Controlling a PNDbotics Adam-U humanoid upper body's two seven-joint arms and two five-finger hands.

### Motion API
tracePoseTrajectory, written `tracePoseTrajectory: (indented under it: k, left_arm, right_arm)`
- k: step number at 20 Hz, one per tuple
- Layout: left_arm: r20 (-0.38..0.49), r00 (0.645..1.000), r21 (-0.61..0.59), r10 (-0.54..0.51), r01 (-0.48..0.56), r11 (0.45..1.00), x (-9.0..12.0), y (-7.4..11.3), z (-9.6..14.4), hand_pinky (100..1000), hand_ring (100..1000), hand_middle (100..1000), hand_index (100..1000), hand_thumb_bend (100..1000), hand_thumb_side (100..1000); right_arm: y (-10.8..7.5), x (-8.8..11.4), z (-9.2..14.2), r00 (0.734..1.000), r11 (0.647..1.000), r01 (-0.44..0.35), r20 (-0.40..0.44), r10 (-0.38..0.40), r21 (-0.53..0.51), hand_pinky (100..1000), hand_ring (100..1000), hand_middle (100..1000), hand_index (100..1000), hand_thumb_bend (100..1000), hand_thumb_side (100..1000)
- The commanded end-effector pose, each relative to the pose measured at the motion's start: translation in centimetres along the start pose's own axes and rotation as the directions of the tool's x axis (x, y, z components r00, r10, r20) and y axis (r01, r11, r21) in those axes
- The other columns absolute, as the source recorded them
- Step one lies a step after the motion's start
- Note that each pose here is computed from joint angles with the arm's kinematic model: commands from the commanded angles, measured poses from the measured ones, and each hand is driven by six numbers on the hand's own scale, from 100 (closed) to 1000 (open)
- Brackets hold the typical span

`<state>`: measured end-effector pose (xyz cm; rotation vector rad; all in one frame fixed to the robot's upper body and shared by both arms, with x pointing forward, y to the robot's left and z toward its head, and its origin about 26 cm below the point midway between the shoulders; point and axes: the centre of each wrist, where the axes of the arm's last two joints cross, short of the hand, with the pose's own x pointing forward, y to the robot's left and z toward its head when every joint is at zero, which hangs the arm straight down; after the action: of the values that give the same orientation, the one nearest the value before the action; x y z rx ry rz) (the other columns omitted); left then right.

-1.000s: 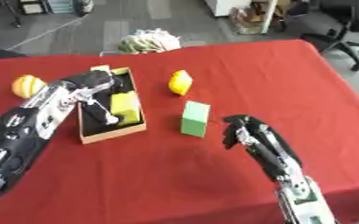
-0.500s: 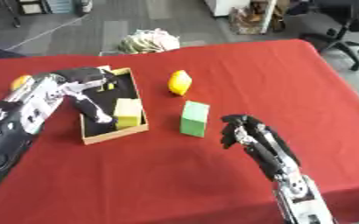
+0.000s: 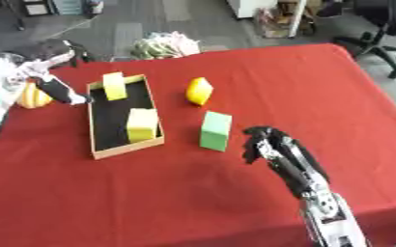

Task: Pick up objects on the table and place them in the box.

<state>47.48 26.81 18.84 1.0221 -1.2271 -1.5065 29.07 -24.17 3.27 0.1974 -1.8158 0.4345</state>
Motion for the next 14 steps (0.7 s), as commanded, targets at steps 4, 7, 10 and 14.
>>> tracePoseTrajectory:
  k: [4, 7, 10, 14]
  left_arm:
    - [-0.292, 0.954, 0.093, 0.061, -0.035, 0.995, -7.3, -0.8, 1.4, 788, 696, 740, 854, 416, 230]
    - [-0.346, 0.935, 0.126, 0.078, -0.036, 0.991, -9.4, -0.9, 2.4, 789, 702, 745, 853, 409, 231]
    - [-0.384, 0.918, 0.155, 0.098, -0.041, 0.987, -10.9, -0.7, 3.3, 786, 697, 741, 847, 395, 233]
    - [-0.416, 0.902, 0.167, 0.115, -0.049, 0.985, -11.7, -0.8, 3.8, 777, 688, 729, 839, 390, 239]
  right_arm:
    - [-0.7, 0.8, -0.5, 0.999, 0.999, -0.032, 0.026, 0.032, 0.006, 495, 528, 522, 732, 100, 648]
    - [-0.8, 1.5, -1.3, 0.998, 0.999, -0.047, 0.052, 0.046, 0.021, 495, 528, 522, 732, 100, 654]
    - [-0.9, 2.2, -2.1, 0.995, 0.998, -0.06, 0.082, 0.057, 0.036, 494, 528, 522, 732, 100, 664]
    - [-1.1, 2.9, -2.7, 0.992, 0.996, -0.073, 0.106, 0.068, 0.045, 494, 528, 522, 732, 100, 665]
